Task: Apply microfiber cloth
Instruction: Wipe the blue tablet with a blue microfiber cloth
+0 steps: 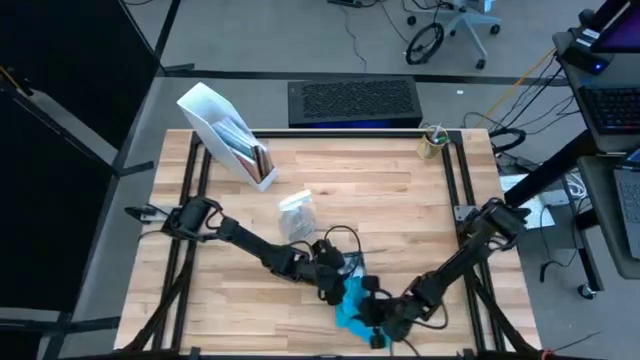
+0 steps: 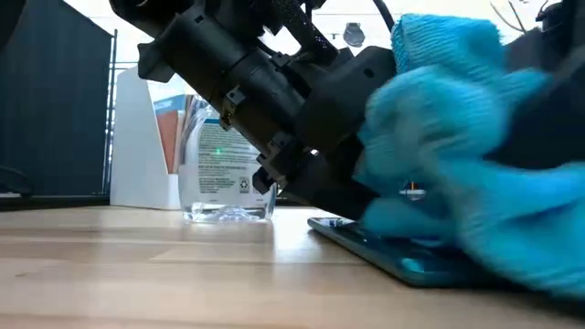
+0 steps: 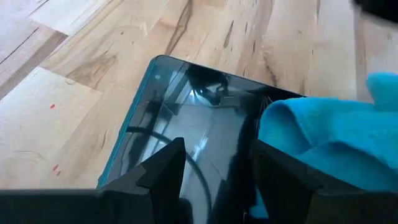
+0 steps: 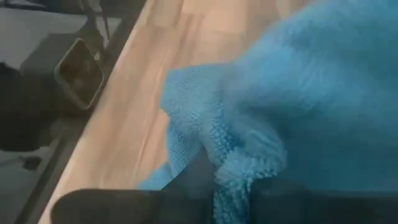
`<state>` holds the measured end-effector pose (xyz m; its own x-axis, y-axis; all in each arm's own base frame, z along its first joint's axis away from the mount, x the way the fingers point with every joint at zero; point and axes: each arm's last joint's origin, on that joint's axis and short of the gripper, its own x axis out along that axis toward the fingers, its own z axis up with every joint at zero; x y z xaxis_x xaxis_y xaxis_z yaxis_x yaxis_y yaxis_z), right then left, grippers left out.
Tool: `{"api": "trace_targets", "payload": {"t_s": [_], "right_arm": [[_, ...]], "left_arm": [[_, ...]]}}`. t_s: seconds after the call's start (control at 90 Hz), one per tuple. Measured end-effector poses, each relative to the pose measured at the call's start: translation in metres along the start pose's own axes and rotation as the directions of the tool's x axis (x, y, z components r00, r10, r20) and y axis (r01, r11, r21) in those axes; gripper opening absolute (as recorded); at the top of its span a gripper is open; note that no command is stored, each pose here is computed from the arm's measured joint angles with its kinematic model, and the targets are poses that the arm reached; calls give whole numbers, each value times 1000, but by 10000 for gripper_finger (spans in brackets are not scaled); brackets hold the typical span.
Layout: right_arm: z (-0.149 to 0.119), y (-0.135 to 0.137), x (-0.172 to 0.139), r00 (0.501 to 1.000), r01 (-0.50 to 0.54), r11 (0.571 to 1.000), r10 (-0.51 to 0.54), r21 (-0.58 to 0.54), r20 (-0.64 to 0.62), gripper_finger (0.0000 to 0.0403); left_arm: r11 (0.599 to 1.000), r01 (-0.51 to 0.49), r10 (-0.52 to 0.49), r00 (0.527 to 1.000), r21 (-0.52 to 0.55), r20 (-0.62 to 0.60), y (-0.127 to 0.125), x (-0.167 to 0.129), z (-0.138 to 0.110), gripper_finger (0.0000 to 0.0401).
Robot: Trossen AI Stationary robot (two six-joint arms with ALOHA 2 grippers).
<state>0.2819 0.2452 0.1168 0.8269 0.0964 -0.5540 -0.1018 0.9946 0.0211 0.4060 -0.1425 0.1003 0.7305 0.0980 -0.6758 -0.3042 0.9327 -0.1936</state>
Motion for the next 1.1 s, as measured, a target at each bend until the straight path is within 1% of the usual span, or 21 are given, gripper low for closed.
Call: {"api": "trace_targets", "payload": {"t_s": [0.122,0.222,0.3,0.467,0.644,0.822,0.889,0.967,1.1], "right_arm": [[-5,-1,15,999,0,1000,-1,-21,-34,4],[-10,-1,17,997,-14,999,16,29,-72,4],[-14,2,15,995,-1,998,7,62,-102,4],[-24,11,5,988,19,996,-6,86,-153,4],[-34,14,-3,974,80,983,-42,165,-223,4],[-35,11,-18,956,160,970,-107,180,-275,4],[-33,5,-28,938,216,963,-159,160,-309,4],[-31,-2,-43,912,278,951,-218,134,-348,4],[-29,-18,-65,844,398,912,-324,96,-428,4]], "left_arm": [[1000,-2,2,1000,4,1,0,0,0,175],[1000,-3,3,1000,23,-2,0,0,-1,175],[1000,-4,4,1000,29,-5,-1,0,-1,175],[998,-10,11,1000,61,-19,0,-1,-3,175],[998,-14,16,999,65,-30,0,-1,-4,175],[998,-11,14,999,68,-35,0,-1,-5,175],[997,-15,17,999,69,-37,0,-1,-5,175],[997,-18,21,999,69,-38,0,-1,-5,175],[997,-19,22,999,69,-36,0,-1,-5,175]]}}
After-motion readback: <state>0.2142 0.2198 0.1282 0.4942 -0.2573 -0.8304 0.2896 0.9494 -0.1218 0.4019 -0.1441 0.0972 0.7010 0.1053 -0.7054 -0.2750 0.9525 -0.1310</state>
